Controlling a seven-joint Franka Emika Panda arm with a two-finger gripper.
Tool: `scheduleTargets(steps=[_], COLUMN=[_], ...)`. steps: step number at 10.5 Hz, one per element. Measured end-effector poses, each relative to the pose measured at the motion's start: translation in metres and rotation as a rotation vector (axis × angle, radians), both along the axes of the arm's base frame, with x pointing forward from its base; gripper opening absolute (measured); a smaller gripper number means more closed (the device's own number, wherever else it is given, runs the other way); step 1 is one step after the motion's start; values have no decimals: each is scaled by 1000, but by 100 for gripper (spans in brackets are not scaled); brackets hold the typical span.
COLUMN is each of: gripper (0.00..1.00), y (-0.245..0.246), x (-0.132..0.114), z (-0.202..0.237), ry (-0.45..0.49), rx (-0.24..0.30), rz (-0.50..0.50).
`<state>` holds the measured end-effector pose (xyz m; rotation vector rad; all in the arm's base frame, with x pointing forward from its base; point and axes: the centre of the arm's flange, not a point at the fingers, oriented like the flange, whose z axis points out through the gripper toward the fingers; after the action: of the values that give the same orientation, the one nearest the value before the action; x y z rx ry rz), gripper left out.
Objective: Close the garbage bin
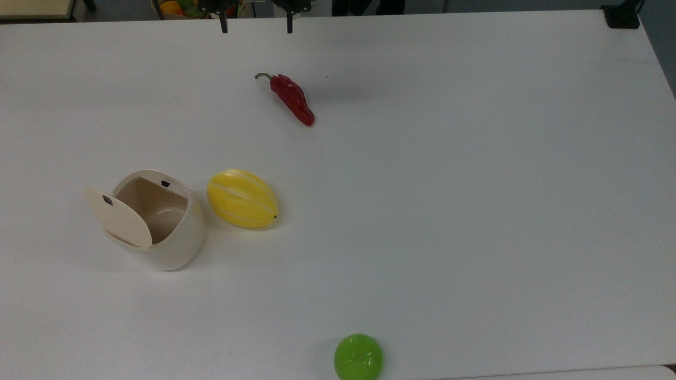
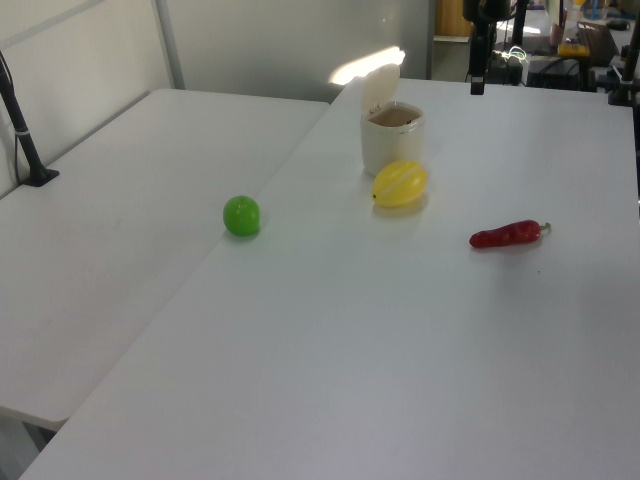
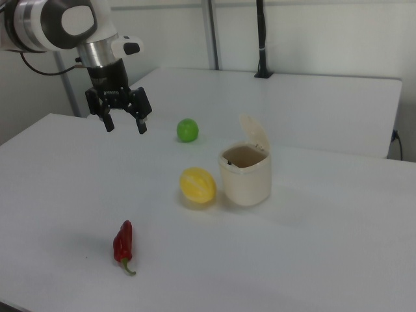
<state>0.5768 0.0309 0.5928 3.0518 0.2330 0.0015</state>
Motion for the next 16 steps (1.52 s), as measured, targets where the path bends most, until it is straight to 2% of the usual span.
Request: scheduleTargets(steps=[8,11,14,16], gripper=[100,85,34,4], y=[-14,-14,-14,-14], x=[1,1,1,1], z=[0,0,0,0], ry=[0,0,0,0], rx=[0,0,0,0], rz=[-24,-24,-24,-24])
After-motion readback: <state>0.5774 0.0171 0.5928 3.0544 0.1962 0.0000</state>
